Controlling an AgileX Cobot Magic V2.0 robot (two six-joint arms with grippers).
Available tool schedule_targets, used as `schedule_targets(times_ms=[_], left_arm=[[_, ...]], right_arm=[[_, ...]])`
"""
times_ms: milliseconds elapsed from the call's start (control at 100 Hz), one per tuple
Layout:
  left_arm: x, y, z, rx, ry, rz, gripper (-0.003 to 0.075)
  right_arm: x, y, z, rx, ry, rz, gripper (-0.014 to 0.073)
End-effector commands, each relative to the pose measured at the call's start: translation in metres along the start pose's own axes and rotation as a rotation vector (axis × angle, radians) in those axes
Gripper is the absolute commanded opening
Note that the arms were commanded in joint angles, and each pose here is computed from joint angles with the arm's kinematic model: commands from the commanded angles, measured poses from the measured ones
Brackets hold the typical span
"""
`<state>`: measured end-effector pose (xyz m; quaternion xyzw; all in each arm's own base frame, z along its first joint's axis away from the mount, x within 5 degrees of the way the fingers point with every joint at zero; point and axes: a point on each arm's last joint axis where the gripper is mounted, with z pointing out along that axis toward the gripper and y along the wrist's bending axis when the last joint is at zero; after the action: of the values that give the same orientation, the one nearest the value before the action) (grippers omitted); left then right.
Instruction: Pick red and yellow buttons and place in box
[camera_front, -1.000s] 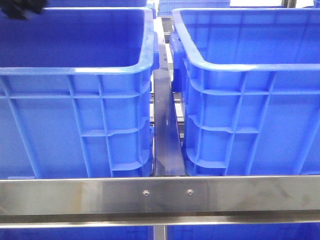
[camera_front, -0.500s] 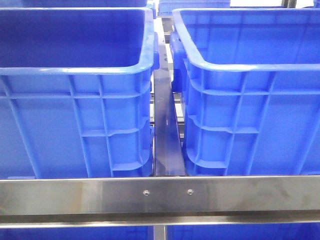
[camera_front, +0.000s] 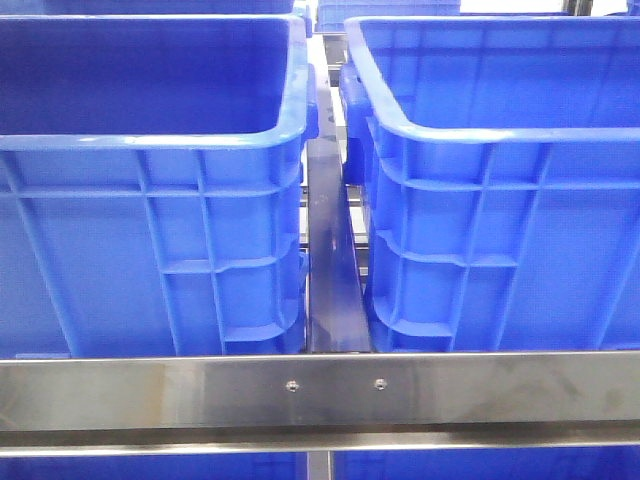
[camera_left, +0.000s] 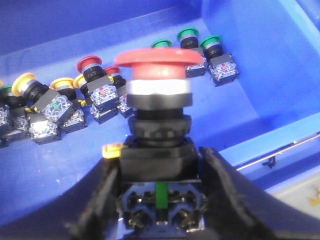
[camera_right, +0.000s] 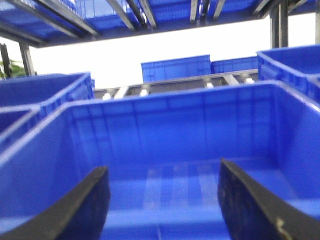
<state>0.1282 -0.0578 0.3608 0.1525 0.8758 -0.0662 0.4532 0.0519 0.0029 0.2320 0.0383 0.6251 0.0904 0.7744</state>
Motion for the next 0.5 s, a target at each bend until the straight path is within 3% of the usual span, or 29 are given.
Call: schedule_targets(times_ms=[0,160,340,490], left_arm=[[-0.012,-0.001,-0.008,0.019,-0.091,0.009,-0.0019],[-0.012,-0.001,-0.008,0.019,-0.091,0.009,-0.0019],[-0.012,-0.001,-0.008,0.019,-0.091,0.009,-0.0019],[-0.012,-0.002,-0.008,0.029,-0.089,0.034,-0.0019]], right_arm=[[-0.039,0.007,-0.005,-0.027,-0.153,0.013,0.0526],[-0.074,0.013,-0.004,-0.012,-0.05,0.052,0.0526],[-0.098,0.026,0.016,-0.027,0.242,0.247,0.0526],[-0.108,0.045,0.042,-0.161,0.427,0.289,0.0526]])
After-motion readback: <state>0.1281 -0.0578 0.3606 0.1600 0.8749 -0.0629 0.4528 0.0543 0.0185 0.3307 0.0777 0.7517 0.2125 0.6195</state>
